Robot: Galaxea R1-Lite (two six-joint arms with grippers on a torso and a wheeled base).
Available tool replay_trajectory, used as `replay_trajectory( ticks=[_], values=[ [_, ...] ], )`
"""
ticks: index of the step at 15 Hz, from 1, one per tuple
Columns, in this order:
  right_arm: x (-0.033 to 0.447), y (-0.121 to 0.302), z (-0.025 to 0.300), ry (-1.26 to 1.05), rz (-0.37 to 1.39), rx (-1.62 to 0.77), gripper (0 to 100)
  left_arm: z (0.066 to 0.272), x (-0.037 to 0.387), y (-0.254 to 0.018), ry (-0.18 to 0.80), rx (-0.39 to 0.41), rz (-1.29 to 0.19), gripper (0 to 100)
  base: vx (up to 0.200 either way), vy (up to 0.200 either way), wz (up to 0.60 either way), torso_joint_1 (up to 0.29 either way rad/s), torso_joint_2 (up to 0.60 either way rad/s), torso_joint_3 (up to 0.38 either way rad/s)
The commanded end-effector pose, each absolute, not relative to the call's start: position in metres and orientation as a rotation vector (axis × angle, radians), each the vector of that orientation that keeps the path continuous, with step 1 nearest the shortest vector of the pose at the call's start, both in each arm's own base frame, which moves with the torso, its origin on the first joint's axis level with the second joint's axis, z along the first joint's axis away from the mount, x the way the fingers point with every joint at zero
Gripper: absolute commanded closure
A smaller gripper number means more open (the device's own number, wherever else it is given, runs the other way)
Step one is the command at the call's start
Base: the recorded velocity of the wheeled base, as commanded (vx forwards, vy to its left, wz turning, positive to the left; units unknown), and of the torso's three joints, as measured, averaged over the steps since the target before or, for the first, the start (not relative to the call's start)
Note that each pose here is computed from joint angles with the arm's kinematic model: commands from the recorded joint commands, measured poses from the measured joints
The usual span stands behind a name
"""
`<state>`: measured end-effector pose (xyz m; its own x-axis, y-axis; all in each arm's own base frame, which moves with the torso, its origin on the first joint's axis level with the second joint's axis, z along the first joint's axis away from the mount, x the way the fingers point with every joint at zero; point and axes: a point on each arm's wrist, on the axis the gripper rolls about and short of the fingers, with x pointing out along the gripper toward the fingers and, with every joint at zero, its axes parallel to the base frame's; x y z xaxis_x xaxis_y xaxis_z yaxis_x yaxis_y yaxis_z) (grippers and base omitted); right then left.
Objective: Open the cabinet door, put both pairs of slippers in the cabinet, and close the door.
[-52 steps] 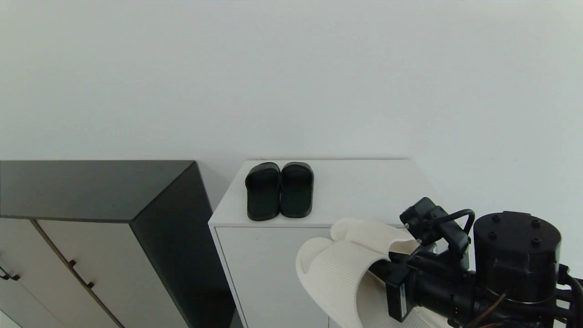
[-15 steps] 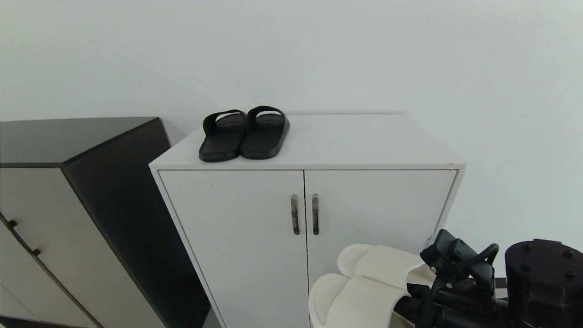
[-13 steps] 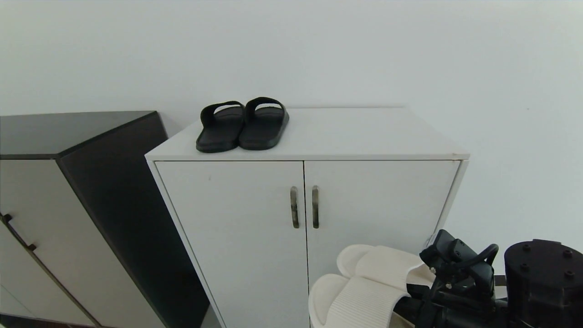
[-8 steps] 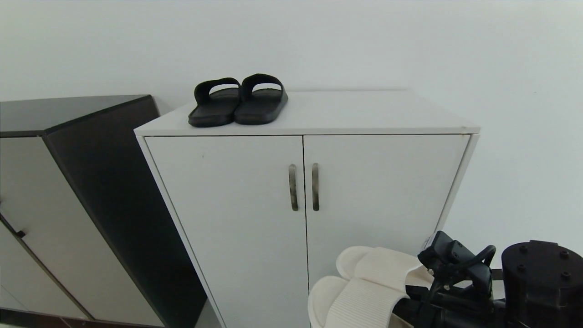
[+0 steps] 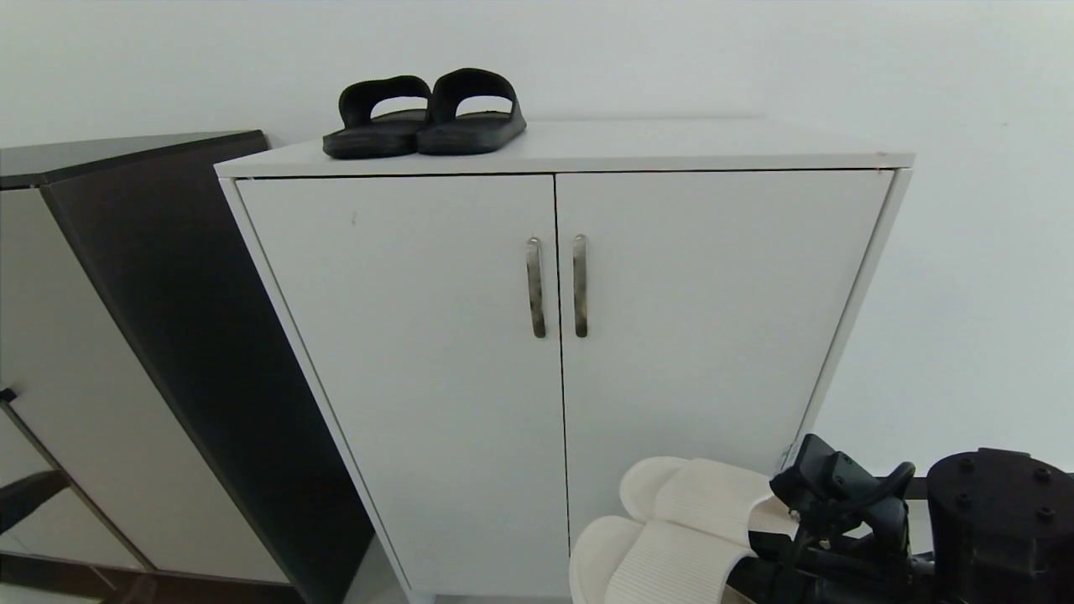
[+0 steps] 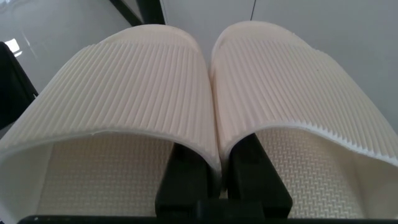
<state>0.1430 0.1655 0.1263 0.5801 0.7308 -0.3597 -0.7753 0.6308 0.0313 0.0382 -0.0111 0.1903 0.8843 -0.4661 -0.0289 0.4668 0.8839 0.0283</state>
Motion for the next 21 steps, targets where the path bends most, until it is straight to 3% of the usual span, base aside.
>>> replay_trajectory(
  ticks=[1,4,7,12,15,21],
  values=[
    [0.143,0.165,0.127,0.356,0.884,-0.134,100,0.198,0.085,-0.026,0.099,0.050,-0.669,0,0.000,0.000,0.00,-0.002,0.09,0.095],
    [0.143,0.165,0.127,0.353,0.886,-0.133,100,0.211,0.100,-0.046,0.106,0.058,-0.747,0,0.000,0.000,0.00,0.001,0.02,0.015],
    [0.143,0.166,0.127,0.353,0.887,-0.132,100,0.225,0.107,-0.083,0.115,0.058,-0.800,0,0.000,0.000,0.00,0.000,0.00,0.000],
    [0.143,0.166,0.127,0.354,0.882,-0.134,100,0.228,0.154,-0.150,0.052,0.047,-0.813,0,0.000,0.000,0.00,0.000,0.00,0.000],
    [0.143,0.166,0.127,0.353,0.883,-0.135,100,0.235,0.166,-0.175,0.047,0.005,-0.903,0,0.000,0.000,0.00,0.000,0.00,0.000],
    [0.142,0.165,0.127,0.350,0.884,-0.142,100,0.282,0.192,-0.170,0.182,-0.153,-1.193,0,0.000,0.000,0.00,0.000,0.00,0.000]
  ],
)
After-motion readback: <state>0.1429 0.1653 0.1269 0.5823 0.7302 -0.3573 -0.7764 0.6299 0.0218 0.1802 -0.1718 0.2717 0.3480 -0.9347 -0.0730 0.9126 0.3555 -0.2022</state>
